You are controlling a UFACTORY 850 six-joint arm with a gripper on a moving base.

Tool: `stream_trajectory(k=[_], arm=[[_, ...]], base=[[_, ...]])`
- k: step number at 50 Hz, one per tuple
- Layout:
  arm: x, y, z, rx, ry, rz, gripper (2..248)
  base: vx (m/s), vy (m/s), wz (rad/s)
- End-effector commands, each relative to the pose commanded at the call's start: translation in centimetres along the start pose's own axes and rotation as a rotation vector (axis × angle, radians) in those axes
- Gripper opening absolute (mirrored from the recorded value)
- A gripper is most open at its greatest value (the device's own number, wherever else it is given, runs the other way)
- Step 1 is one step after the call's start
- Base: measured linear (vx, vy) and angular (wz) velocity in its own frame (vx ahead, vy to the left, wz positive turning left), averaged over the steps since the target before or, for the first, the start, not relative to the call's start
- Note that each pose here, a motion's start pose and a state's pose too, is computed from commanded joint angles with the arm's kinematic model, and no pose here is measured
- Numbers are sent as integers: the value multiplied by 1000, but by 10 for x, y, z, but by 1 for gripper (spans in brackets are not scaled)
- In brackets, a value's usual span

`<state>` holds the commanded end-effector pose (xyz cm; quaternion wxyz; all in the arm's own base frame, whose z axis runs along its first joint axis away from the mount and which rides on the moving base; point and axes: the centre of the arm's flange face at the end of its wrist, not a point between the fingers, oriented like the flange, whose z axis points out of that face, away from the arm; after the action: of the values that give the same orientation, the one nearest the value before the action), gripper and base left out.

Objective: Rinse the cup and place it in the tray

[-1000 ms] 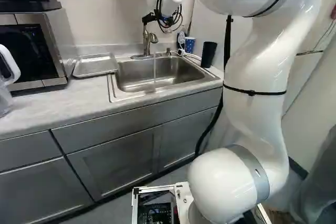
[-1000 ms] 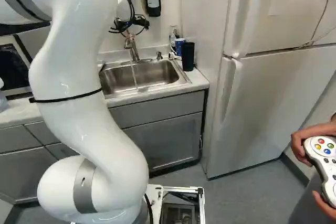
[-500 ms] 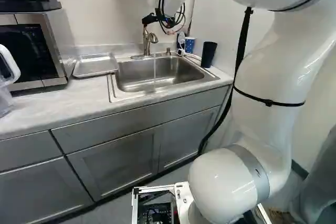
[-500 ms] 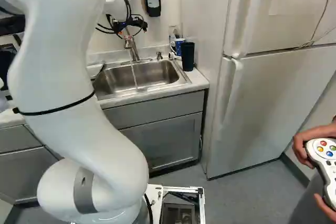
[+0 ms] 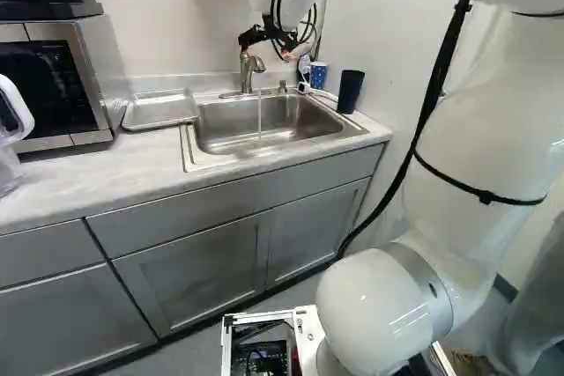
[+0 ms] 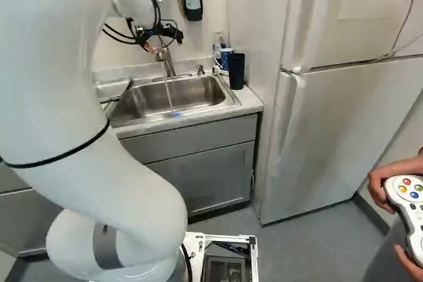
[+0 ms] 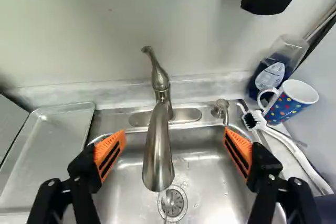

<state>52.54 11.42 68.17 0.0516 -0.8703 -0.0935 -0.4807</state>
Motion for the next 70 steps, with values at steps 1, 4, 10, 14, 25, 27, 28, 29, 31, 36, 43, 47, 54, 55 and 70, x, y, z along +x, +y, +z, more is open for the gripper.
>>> stream_trajectory(k=[1, 4, 10, 14, 25, 27, 28, 29, 31, 36, 43, 47, 54, 55, 70], arm=[[-1, 0, -2, 0, -2, 0, 247], [-5, -1, -7, 2, -10, -1, 247], [-13, -2, -18, 3, -24, -2, 247], [-19, -1, -25, 2, -33, -1, 247], [-33, 5, -43, -8, -59, 6, 247], [-36, 6, -47, -11, -63, 7, 247], [-38, 7, -48, -12, -66, 8, 247], [-39, 8, -50, -13, -68, 9, 247], [-42, 9, -53, -16, -72, 11, 247], [-48, 13, -62, -23, -77, 16, 247], [-56, 18, -73, -34, -73, 23, 247], [-60, 21, -78, -40, -71, 27, 247], [-60, 22, -79, -40, -71, 28, 247], [-60, 22, -79, -40, -71, 28, 247], [-60, 22, -79, -41, -71, 28, 247]], base=[[0, 0, 0], [0, 0, 0], [0, 0, 0], [0, 0, 0], [0, 0, 0], [0, 0, 0], [0, 0, 0], [0, 0, 0], [0, 0, 0], [0, 0, 0], [0, 0, 0], [0, 0, 0], [0, 0, 0], [0, 0, 0], [0, 0, 0]])
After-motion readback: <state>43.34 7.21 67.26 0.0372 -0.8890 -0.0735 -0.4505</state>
